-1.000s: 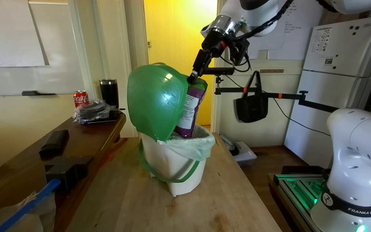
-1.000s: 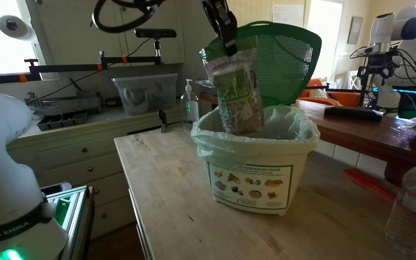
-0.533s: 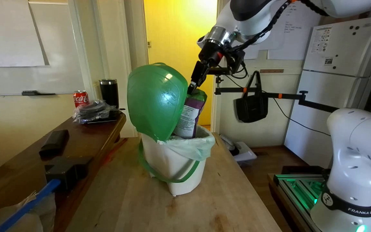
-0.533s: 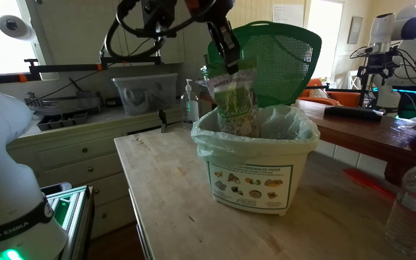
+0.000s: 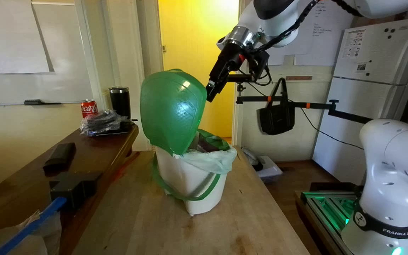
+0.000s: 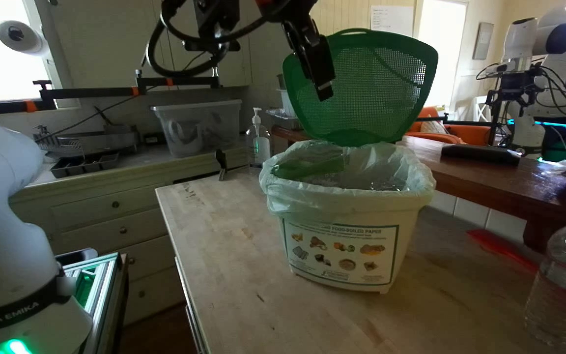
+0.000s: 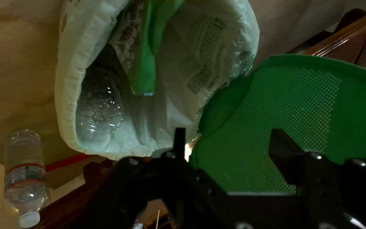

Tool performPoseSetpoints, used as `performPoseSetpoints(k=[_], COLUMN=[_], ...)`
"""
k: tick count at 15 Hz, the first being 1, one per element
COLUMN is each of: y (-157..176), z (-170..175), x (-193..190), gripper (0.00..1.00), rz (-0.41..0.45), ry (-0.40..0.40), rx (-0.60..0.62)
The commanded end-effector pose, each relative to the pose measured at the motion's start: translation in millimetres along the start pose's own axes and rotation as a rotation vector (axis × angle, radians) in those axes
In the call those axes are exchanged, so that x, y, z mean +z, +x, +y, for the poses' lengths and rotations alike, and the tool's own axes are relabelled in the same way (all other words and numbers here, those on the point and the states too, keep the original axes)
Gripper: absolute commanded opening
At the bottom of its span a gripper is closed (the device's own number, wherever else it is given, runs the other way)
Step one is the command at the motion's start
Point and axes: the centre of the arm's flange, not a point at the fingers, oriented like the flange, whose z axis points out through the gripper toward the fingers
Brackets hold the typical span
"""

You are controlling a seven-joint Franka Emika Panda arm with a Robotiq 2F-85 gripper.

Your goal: Open the bin, throw the green pack inside, then close the bin

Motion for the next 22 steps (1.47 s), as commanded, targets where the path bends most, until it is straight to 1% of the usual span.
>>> performPoseSetpoints(k=[1, 12, 15, 18, 22], y=[-2, -17, -19, -20, -14], z=[-1, -21, -31, -44, -66], x=[-4, -38, -47, -51, -49], gripper=[0.99, 1.0, 1.0, 1.0, 1.0], rz=[0.024, 0.068, 0.077, 0.099, 0.123], ry=[0.015, -0.031, -0.003, -0.014, -0.018], rx=[-0.011, -0.055, -0.048, -0.065, -0.054])
